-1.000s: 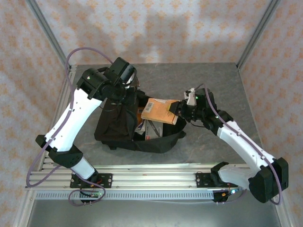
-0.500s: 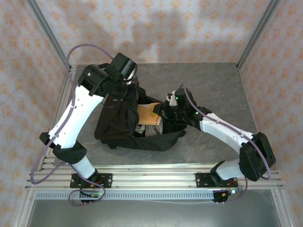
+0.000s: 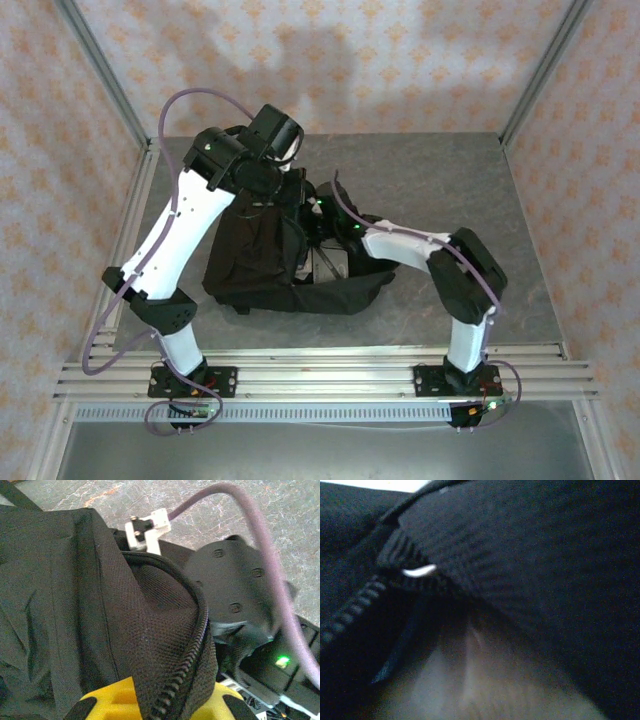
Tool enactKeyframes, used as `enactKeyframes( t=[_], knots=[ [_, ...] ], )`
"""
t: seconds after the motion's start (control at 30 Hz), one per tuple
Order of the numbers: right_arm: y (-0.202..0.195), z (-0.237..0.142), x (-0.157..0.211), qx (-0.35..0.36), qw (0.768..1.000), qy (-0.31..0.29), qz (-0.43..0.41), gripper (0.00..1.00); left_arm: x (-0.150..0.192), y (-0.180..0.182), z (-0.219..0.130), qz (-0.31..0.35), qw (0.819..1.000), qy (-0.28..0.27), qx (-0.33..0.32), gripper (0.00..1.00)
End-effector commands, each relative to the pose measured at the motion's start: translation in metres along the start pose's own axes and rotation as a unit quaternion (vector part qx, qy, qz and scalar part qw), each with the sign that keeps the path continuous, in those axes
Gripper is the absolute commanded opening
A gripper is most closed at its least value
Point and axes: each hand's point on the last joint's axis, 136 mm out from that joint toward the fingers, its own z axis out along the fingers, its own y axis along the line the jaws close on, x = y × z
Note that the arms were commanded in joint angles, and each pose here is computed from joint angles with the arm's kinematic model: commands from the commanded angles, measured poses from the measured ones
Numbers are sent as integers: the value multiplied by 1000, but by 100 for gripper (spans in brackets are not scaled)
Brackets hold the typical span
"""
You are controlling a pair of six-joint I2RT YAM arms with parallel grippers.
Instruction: Pack the student bag
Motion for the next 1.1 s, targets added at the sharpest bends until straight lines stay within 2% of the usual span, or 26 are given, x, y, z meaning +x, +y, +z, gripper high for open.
enactKeyframes(
  t=[0.0,0.1,0.23,0.43,0.53,0.67,0.8,0.87,0.93,0.97,1.0,1.07],
  knots=[
    [26,-3,-1,-4,999,-29,-37,65,-29,-12,-30,-1,996,-81,41,0],
    [22,-25,-7,20,996,-53,-69,80,-29,-5,-26,-6,996,-79,30,0],
    [27,-62,-9,28,991,-60,-113,86,-30,6,-24,-17,996,-81,21,0],
    [18,-115,-13,47,986,-84,-134,86,-31,19,-19,-31,996,-85,11,0],
    [0,-150,-19,96,978,-116,-142,83,-27,13,-5,-51,996,-67,31,0],
    [-19,-211,-33,165,952,-198,-162,80,-19,-4,25,-76,994,-29,68,0],
    [-41,-276,-53,228,921,-284,-141,77,-10,-33,49,-63,993,-7,99,0],
    [-49,-302,-62,240,910,-316,-122,76,-7,-46,58,-50,994,3,102,11],
    [-49,-320,-65,265,894,-335,-133,77,-11,-49,59,-43,994,-2,96,30],
    [-48,-325,-66,274,889,-340,-137,79,-16,-44,57,-43,996,-15,80,43],
    [-46,-328,-67,276,886,-344,-141,79,-23,-37,53,-43,997,-33,62,51],
    [-43,-332,-68,275,883,-351,-146,80,-40,-20,42,-46,996,-77,24,62]
  ],
)
